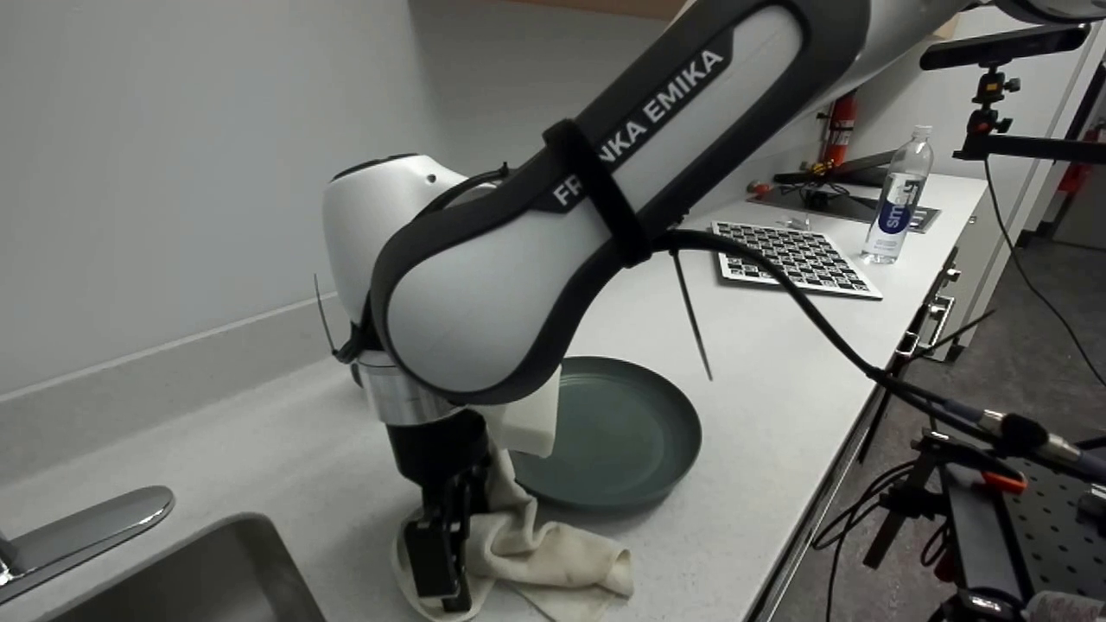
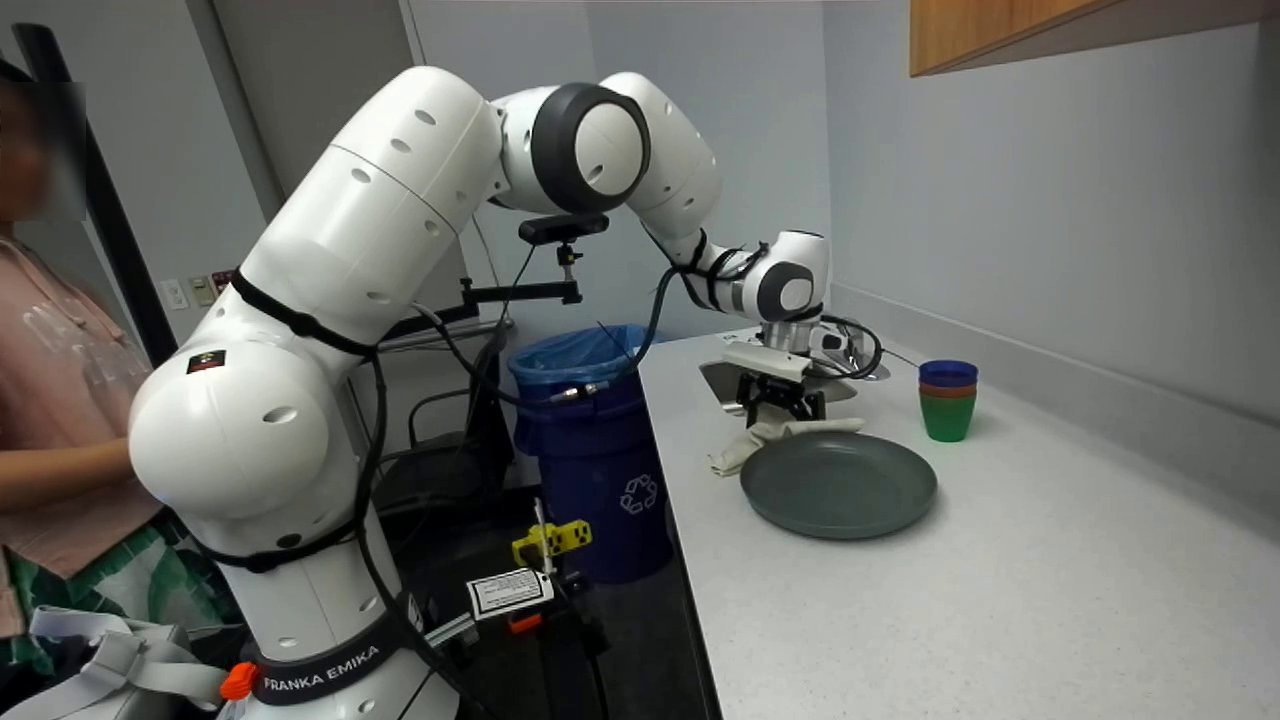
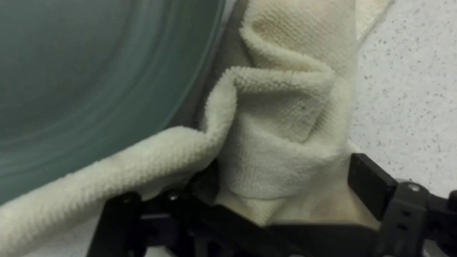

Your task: Use the white towel to wipe the plate

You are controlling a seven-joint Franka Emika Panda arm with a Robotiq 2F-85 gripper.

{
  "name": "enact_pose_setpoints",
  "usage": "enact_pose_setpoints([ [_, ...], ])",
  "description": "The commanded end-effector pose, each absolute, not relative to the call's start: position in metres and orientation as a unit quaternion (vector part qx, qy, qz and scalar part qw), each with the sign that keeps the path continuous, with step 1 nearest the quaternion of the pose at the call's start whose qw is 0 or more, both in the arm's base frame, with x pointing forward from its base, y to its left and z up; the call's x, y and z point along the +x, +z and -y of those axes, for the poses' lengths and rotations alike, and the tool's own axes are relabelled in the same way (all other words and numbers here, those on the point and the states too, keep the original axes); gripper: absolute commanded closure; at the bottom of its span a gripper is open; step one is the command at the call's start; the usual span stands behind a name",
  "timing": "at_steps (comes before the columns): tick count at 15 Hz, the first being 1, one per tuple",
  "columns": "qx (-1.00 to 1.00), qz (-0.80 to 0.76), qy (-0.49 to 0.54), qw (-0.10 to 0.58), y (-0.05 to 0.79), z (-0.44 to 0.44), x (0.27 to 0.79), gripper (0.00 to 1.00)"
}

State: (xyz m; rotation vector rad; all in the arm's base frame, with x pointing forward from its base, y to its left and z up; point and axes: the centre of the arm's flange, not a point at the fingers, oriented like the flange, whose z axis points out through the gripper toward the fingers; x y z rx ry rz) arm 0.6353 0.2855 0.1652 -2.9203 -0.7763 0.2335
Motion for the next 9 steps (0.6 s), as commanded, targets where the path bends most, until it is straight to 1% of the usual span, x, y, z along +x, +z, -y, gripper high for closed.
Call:
enact_pose_setpoints([
  [1, -0.965, 0.25, 0.063, 0.047, 0.159, -0.282, 0.634, 0.34],
  [5, -0.967, 0.241, 0.046, 0.064, 0.169, -0.278, 0.634, 0.66],
  [9, -0.968, 0.237, 0.018, 0.08, 0.188, -0.273, 0.628, 0.94],
])
